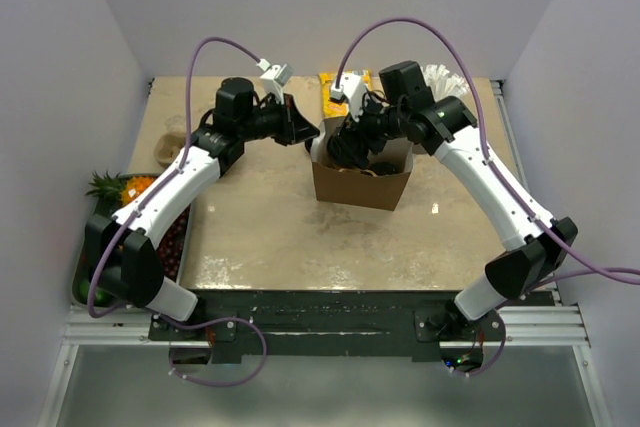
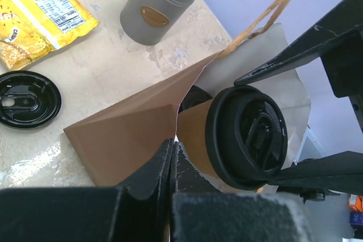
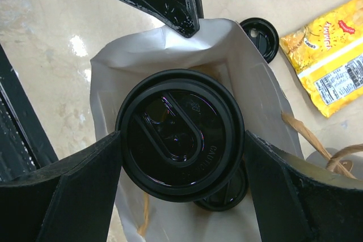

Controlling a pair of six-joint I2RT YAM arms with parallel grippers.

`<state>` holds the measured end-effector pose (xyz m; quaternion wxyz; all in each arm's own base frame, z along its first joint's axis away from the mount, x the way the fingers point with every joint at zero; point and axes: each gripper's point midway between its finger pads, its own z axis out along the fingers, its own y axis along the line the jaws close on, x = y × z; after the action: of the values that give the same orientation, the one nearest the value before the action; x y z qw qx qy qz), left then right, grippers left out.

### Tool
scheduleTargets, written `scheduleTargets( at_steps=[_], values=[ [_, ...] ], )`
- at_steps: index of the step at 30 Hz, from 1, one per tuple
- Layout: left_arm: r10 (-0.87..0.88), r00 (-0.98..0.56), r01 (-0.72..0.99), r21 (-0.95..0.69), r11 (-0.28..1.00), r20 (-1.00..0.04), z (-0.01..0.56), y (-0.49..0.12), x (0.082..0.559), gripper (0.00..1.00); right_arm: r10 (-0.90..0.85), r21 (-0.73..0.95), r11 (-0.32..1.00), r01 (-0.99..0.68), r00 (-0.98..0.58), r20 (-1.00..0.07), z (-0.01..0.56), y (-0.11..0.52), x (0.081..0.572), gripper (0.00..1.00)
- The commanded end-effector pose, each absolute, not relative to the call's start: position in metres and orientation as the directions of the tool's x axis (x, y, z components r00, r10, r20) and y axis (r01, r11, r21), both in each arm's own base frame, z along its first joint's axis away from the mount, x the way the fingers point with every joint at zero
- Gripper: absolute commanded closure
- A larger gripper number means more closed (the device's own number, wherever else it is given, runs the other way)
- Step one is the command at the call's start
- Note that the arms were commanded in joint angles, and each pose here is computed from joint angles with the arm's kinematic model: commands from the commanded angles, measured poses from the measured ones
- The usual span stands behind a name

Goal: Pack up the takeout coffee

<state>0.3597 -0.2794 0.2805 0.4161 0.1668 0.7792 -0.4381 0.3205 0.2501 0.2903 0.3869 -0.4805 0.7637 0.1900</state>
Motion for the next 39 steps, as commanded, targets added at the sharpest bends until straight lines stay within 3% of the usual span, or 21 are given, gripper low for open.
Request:
scheduleTargets(
  at_steps=[1,20,39],
  values=[
    [-0.114,-0.588,0.649,-0.551,0.525,-0.801,0.293,-0.281,0.346,1.00,-0.566,-0.103,0.444,-0.890,-0.189,-0.803,0.303,0.252,0.316,0.38],
    [-0.075,-0.608,0.660,-0.555,0.506,-0.790,0.276,-0.281,0.335,1.00,-0.554,-0.093,0.340,-0.936,-0.120,-0.824,0.245,0.273,0.326,0.38],
    [-0.062,-0.595,0.676,-0.540,0.501,-0.801,0.279,-0.288,0.349,1.00,-0.674,-0.174,0.295,-0.939,-0.075,-0.735,0.196,0.269,0.354,0.39]
  ],
)
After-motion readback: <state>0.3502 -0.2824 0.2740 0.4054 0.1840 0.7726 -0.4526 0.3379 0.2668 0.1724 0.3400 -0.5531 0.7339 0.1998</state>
